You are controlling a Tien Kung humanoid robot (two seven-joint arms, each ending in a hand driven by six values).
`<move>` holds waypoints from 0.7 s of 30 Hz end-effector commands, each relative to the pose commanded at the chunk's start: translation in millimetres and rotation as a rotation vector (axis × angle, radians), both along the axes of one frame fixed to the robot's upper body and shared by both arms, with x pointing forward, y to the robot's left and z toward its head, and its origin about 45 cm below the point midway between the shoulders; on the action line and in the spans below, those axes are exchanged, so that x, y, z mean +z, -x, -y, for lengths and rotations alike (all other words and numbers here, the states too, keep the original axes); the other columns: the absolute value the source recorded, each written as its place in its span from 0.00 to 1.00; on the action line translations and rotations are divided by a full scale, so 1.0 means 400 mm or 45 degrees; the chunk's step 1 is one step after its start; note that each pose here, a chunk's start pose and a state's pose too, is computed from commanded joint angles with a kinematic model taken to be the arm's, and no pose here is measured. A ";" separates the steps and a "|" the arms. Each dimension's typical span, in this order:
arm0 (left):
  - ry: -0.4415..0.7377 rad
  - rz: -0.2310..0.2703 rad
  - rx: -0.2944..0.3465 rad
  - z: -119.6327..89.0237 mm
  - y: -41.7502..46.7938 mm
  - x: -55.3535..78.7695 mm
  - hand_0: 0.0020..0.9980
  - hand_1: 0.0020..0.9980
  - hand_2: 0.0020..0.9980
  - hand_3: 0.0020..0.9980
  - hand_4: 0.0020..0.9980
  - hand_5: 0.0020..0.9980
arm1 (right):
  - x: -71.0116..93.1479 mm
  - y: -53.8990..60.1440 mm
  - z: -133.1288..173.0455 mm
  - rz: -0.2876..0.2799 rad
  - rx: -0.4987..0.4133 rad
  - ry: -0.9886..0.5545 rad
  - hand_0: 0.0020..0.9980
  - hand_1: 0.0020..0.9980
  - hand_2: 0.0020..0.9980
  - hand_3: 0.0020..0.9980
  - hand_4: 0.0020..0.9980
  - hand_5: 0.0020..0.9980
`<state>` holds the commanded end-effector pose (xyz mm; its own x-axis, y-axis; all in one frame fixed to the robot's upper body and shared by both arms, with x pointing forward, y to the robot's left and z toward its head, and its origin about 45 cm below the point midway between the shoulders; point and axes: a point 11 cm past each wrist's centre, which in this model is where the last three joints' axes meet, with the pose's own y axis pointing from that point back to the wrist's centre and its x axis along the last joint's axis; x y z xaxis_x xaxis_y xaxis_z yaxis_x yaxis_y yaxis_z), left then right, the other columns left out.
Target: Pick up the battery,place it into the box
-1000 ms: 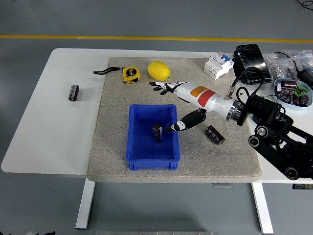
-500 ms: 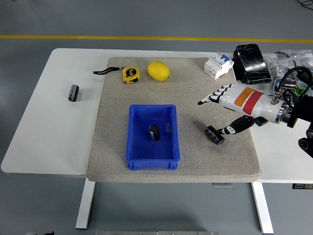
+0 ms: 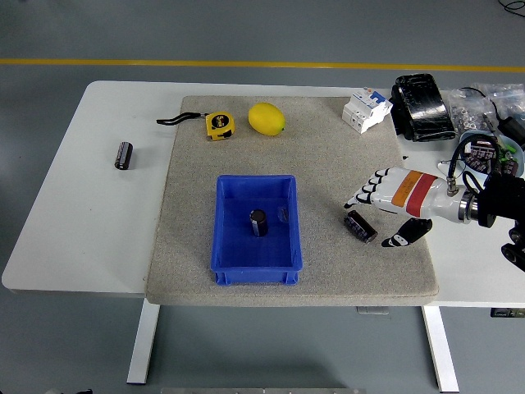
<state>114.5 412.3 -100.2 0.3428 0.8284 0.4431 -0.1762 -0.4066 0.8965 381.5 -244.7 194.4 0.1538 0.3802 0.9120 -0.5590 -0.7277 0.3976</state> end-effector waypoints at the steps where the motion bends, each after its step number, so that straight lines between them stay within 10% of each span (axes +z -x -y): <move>1: 0.000 -0.001 -0.002 0.001 -0.001 0.000 0.48 0.49 0.51 0.66 0.63 0.76 | -0.003 0.000 -0.002 0.000 0.006 0.008 0.82 0.79 0.85 0.91 0.96 0.22; 21: 0.014 -0.001 -0.027 0.011 -0.023 0.003 0.48 0.49 0.51 0.66 0.63 0.76 | -0.043 -0.031 -0.010 0.008 0.007 0.078 0.82 0.79 0.85 0.91 0.96 0.20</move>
<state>123.5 407.8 -99.1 0.3607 0.8256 0.4340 -0.1839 -0.3932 0.9009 393.8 -240.8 177.3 0.1461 0.4358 0.8881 -0.5576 -0.7053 0.4379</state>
